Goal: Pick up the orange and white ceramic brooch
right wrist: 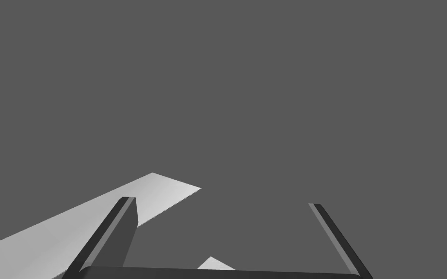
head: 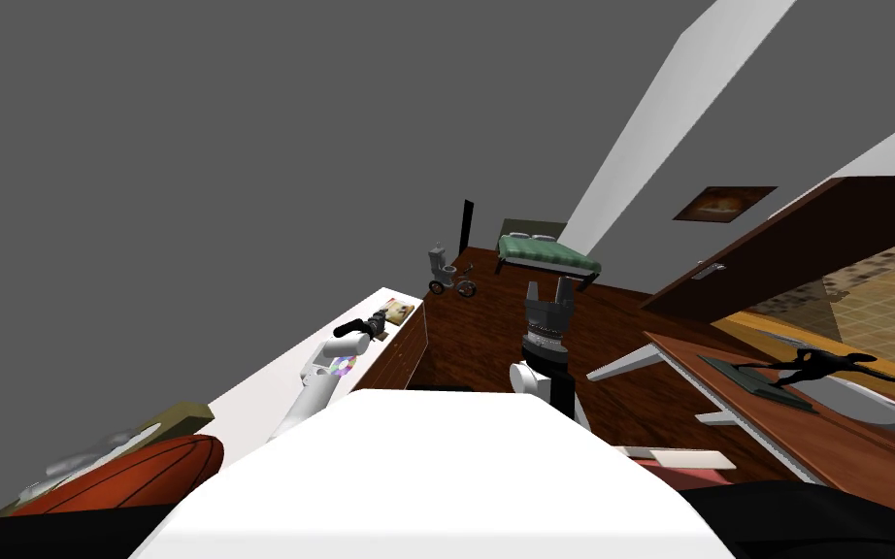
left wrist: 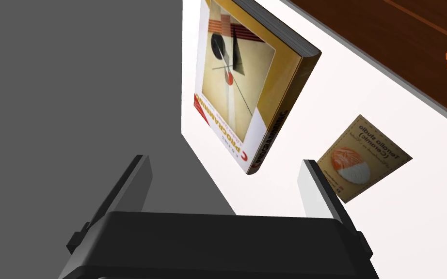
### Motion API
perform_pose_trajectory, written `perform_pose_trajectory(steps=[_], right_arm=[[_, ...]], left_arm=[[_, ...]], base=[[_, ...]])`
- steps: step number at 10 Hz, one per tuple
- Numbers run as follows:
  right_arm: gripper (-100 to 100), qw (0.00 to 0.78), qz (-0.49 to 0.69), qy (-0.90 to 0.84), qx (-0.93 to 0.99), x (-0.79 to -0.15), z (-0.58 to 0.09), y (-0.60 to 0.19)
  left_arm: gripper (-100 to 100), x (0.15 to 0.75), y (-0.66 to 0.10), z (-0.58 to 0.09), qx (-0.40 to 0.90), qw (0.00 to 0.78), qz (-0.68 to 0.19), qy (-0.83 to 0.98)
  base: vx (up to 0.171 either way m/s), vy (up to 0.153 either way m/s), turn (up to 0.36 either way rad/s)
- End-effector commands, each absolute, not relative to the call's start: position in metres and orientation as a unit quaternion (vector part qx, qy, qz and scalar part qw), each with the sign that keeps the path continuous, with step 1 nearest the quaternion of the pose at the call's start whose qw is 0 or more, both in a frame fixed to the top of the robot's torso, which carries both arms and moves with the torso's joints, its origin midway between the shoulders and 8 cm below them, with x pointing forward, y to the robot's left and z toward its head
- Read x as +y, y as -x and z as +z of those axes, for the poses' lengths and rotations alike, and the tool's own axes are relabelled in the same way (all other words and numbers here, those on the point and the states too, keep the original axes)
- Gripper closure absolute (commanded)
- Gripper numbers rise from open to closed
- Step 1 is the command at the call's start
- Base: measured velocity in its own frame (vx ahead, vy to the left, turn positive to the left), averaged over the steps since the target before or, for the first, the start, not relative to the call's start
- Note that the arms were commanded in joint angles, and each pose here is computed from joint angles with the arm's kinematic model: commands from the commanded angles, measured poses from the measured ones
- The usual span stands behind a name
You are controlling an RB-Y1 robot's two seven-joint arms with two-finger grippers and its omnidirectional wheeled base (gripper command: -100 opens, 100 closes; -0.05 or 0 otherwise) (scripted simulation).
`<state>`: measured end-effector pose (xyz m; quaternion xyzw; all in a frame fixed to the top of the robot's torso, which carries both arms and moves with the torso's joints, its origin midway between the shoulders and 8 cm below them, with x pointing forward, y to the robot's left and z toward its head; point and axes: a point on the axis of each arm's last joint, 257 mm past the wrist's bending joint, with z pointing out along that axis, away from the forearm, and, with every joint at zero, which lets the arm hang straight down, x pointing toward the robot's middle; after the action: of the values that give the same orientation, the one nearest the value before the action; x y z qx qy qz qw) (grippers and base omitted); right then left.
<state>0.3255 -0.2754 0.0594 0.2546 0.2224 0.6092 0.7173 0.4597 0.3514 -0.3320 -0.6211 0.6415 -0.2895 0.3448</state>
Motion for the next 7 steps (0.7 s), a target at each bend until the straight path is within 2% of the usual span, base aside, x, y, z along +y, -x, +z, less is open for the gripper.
perform_pose_trajectory(steps=[1, 7], right_arm=[[0, 0.717, 0.609, -0.255, 0.222, -0.275, 0.059, -0.326], [0, 0.717, 0.609, -0.255, 0.222, -0.275, 0.059, -0.326]], left_arm=[[-100, 0.352, -0.454, -0.345, 0.652, 0.326, -0.274, 0.627], [-100, 0.358, -0.432, -0.388, 0.692, 0.255, -0.212, 0.642]], base=[[0.037, 0.003, -0.022], [0.033, 0.009, -0.035]])
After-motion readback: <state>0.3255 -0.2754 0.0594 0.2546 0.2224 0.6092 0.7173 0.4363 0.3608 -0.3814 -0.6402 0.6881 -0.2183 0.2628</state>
